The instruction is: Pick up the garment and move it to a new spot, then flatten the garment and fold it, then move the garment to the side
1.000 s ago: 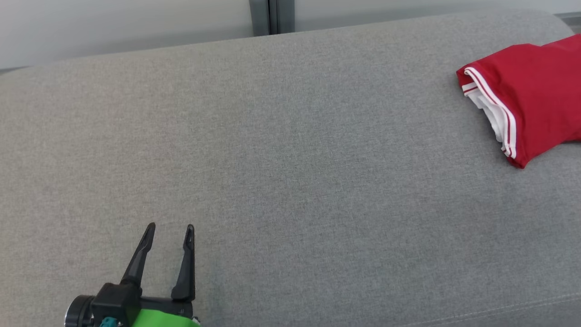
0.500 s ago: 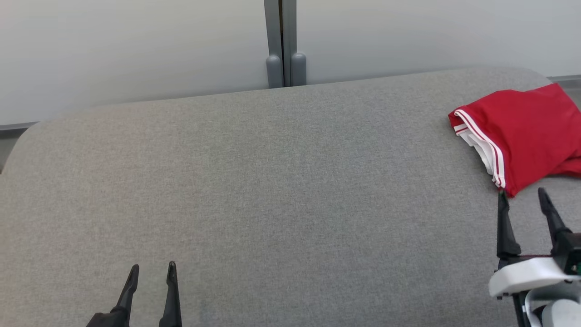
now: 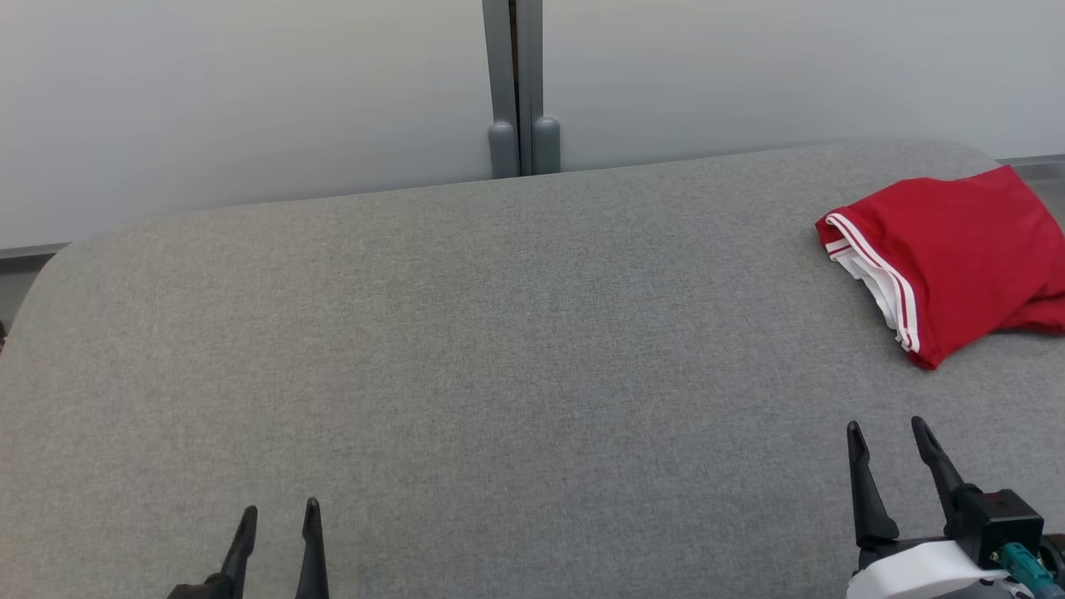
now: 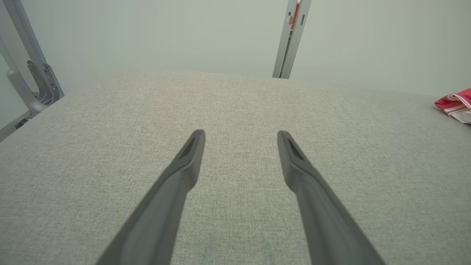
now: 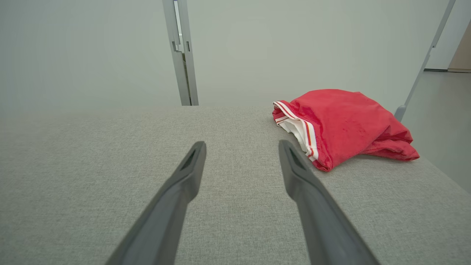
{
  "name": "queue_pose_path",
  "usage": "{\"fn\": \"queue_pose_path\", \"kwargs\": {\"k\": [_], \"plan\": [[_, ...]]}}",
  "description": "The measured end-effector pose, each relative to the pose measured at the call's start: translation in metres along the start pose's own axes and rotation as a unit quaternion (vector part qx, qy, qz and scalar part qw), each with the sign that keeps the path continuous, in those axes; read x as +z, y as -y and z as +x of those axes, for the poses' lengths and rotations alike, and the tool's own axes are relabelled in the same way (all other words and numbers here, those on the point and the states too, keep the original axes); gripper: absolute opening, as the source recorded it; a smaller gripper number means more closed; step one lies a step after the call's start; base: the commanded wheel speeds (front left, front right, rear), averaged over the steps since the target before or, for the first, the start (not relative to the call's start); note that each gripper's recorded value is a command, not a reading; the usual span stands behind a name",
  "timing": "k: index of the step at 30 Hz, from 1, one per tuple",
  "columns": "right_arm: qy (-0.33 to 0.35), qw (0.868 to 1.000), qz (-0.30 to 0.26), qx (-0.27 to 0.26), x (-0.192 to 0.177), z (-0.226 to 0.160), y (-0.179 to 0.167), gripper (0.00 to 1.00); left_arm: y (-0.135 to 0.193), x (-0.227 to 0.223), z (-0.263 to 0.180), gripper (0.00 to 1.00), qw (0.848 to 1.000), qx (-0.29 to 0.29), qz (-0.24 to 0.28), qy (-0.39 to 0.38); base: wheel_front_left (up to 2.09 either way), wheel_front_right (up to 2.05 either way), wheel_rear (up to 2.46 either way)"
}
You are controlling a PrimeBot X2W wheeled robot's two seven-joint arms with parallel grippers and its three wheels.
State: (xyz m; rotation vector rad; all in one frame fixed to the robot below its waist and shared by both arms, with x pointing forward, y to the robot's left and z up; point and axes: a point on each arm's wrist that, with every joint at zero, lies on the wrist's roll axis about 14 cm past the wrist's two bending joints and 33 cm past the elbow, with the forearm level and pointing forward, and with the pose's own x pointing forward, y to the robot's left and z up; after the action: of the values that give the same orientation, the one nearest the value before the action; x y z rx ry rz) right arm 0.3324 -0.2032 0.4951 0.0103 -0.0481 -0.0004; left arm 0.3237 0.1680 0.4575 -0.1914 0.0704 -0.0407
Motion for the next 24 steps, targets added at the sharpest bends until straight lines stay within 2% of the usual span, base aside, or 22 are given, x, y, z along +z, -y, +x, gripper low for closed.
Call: {"fn": "queue_pose_path", "kwargs": {"k": [4,11,24], "plan": [[-0.019,1.000,0.011,-0.003,-0.011,-0.002,-0.001,0.00,-0.001,-0.013,-0.004,0.00,1.000,0.005,-0.010,-0.023,0.00,0.00,0.00],[-0.031,0.996,0.080,-0.021,-0.016,-0.002,0.004,0.00,-0.009,-0.015,-0.002,0.00,0.997,0.027,-0.070,-0.031,0.00,0.00,0.00],[-0.034,0.978,0.200,-0.044,-0.016,0.006,0.009,0.00,-0.016,-0.007,0.008,0.00,0.983,0.046,-0.177,-0.027,0.00,0.00,0.00]]}}
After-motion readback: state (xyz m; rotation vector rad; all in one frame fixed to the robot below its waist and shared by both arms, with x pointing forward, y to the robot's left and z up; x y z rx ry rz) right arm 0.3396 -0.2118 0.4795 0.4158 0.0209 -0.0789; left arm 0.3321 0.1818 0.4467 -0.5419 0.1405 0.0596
